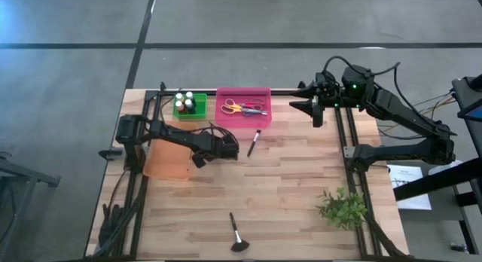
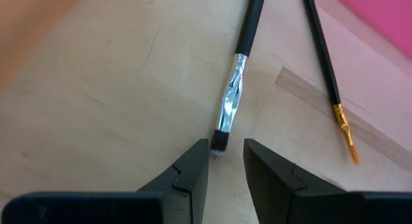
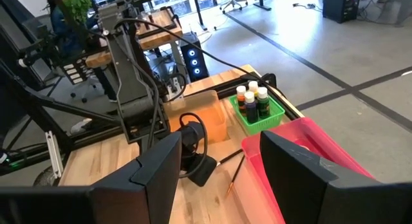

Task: Pick & Place Paint Supplies
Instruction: Put the black paintbrush into the orange bin

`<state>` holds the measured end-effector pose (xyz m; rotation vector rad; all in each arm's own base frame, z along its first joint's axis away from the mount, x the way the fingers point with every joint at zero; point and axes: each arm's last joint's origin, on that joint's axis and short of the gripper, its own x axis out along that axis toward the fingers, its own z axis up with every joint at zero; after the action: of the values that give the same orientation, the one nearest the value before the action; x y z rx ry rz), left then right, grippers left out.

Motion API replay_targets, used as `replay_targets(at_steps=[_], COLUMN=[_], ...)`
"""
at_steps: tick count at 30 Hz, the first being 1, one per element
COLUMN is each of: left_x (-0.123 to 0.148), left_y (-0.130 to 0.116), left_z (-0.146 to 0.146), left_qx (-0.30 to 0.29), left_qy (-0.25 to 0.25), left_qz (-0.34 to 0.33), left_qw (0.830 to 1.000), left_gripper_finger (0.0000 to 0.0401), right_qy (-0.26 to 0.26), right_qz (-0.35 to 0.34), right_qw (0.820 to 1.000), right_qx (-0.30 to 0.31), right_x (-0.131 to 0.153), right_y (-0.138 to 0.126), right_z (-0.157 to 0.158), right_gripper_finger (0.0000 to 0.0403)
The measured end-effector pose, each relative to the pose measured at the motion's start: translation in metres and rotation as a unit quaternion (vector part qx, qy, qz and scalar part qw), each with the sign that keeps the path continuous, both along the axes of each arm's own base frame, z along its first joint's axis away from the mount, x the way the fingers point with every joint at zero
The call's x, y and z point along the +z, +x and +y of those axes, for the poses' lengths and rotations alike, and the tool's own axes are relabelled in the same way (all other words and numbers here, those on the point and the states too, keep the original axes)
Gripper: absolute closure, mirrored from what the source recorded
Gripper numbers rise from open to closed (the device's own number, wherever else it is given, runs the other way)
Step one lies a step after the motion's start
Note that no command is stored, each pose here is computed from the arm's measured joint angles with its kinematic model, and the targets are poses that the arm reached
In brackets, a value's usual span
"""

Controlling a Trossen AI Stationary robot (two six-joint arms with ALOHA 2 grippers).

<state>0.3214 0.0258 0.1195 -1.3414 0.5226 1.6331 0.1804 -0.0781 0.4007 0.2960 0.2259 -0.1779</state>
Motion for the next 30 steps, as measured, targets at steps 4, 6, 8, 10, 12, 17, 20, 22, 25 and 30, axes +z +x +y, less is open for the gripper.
replay_targets(at_steps=[4,6,8,10,12,17,20,22,25,30], left_x=[-0.002,-0.002,-0.002,-0.002,-0.002,-0.002,-0.002,-0.001,0.002,0.011], left_y=[-0.001,-0.001,-0.001,-0.001,-0.002,-0.002,-0.002,0.0,0.005,0.025], left_z=[0.001,0.001,0.002,0.001,0.001,0.001,0.001,0.002,0.0,-0.001], left_qx=[0.002,0.002,0.001,0.001,0.001,0.001,0.001,0.001,-0.001,-0.026], left_qy=[0.003,0.002,0.0,-0.002,-0.005,-0.006,-0.005,-0.005,0.003,0.008], left_qz=[-0.002,-0.003,-0.002,-0.001,0.001,0.001,-0.002,-0.008,-0.031,-0.125], left_qw=[1.0,1.0,1.0,1.0,1.0,1.0,1.0,1.0,1.0,0.992], left_gripper_finger=[0.0291,0.0291,0.0295,0.031,0.0335,0.0392,0.0394,0.0397,0.0398,0.04], right_qy=[0.0,0.001,0.002,0.002,0.003,0.006,0.005,0.004,0.003,0.006], right_qz=[0.0,-0.001,-0.001,-0.001,-0.001,-0.003,-0.007,-0.008,-0.011,-0.011], right_qw=[1.0,1.0,1.0,1.0,1.0,1.0,1.0,1.0,1.0,1.0], right_qx=[0.0,0.0,0.0,-0.001,-0.001,-0.002,-0.002,-0.002,-0.002,-0.003], right_x=[0.0,0.0,0.0,0.0,0.0,0.001,0.002,0.003,0.004,0.004], right_y=[0.0,0.0,0.0,0.0,0.0,-0.002,-0.003,-0.004,-0.006,-0.006], right_z=[0.0,0.0,0.0,0.0,0.0,0.001,0.002,0.002,0.003,0.003], right_gripper_finger=[0.0196,0.0196,0.0196,0.0196,0.0196,0.0196,0.0196,0.0196,0.0196,0.0196])
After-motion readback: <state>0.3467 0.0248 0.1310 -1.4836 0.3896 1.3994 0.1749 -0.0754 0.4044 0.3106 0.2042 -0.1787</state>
